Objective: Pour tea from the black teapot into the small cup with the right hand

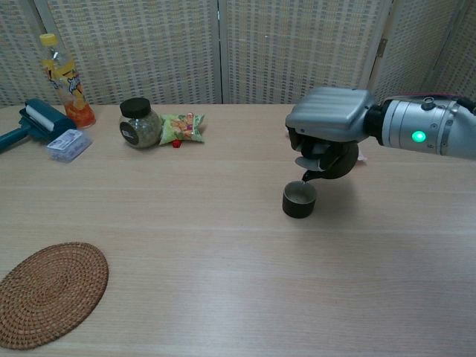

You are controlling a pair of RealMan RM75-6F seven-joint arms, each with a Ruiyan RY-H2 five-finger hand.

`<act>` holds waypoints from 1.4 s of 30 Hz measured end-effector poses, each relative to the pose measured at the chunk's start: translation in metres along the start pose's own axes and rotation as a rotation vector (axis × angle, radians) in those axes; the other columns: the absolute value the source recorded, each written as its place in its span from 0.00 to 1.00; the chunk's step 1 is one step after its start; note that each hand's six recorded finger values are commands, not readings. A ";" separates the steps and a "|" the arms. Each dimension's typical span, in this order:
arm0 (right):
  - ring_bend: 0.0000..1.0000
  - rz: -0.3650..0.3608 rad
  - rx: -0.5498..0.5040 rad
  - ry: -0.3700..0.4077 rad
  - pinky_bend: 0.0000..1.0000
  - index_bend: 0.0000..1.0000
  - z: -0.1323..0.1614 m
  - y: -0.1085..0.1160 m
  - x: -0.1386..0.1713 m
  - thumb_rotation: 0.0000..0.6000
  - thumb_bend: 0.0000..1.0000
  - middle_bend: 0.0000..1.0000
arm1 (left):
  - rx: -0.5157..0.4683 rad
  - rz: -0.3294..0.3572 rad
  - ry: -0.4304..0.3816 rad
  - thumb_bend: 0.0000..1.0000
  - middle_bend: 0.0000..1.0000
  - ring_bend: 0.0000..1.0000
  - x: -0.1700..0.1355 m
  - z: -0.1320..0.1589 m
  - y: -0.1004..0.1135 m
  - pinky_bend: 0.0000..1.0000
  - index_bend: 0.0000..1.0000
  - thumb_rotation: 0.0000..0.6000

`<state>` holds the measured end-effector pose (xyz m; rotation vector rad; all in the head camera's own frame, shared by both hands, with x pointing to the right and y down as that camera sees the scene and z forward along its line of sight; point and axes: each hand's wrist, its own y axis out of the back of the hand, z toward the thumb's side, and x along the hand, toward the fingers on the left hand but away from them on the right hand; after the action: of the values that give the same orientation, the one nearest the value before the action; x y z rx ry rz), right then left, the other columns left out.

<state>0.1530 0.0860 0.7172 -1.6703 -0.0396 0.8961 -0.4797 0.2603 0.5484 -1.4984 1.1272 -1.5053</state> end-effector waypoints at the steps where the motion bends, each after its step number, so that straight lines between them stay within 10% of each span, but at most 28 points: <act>1: 0.93 -0.001 -0.004 -0.001 0.73 0.93 0.000 0.000 0.000 0.85 0.49 0.88 | 0.000 0.000 0.000 0.18 0.29 0.29 0.000 0.000 0.000 0.23 0.34 1.00; 22: 0.93 -0.058 -0.257 -0.101 0.73 0.93 -0.010 -0.008 0.016 0.85 0.48 0.87 | -0.004 0.002 -0.017 0.18 0.29 0.29 0.002 0.005 0.001 0.23 0.34 1.00; 42: 0.84 -0.017 -0.724 -0.273 0.73 0.88 -0.046 -0.020 0.072 0.85 0.30 0.82 | -0.010 -0.008 -0.045 0.18 0.29 0.29 0.006 0.014 -0.001 0.23 0.34 1.00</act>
<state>0.2385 0.0892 0.6971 -2.1819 -0.6275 1.1744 -0.4661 0.2539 0.5508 -1.5375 1.1050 -1.4667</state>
